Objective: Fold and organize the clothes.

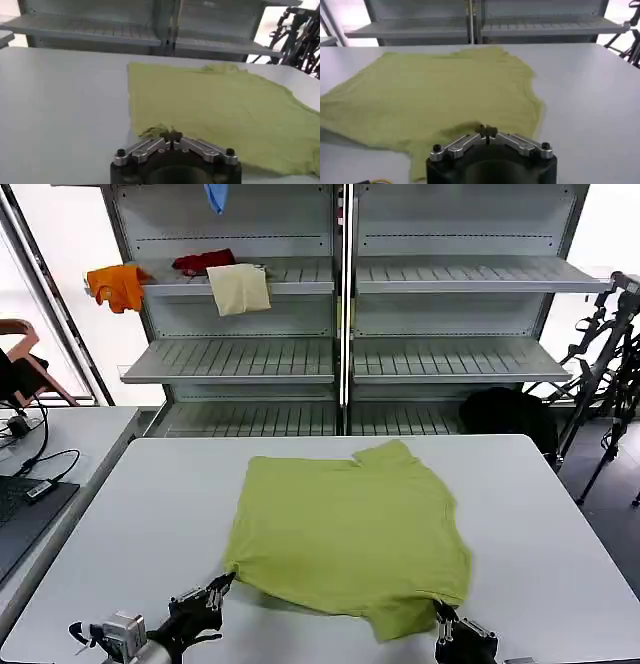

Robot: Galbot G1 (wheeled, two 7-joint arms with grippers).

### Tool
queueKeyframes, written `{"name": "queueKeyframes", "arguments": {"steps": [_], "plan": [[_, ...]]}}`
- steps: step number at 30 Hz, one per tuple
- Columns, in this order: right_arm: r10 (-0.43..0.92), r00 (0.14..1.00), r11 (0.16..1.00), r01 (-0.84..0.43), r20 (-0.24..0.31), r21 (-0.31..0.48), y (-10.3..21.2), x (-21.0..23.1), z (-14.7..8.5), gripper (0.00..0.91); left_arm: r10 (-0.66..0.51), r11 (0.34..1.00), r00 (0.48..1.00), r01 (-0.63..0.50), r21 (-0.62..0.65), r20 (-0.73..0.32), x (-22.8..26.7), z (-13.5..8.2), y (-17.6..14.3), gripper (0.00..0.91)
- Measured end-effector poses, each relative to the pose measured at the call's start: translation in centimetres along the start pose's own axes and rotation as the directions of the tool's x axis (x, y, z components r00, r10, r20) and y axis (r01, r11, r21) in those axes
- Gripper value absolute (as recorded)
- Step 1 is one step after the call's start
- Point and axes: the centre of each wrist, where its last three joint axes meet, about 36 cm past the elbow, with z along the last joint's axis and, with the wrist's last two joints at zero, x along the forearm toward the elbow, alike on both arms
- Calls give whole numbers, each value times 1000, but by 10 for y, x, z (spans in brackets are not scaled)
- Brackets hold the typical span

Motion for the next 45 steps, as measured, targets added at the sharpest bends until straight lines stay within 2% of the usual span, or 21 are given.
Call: {"name": "queueKeyframes", "arguments": {"steps": [9, 16, 45], "plan": [[10, 997, 1000, -8, 72, -19, -6, -24, -13, 0, -8, 1000, 999, 8, 8, 54, -17, -8, 2, 0], [-1, 995, 1000, 4, 101, -24, -8, -49, -17, 0, -28, 1000, 997, 27, 14, 76, -31, -11, 5, 0], [14, 996, 1000, -14, 83, -1, -31, -124, -13, 0, -81, 995, 995, 84, -51, 56, -81, -1, 17, 0]]}}
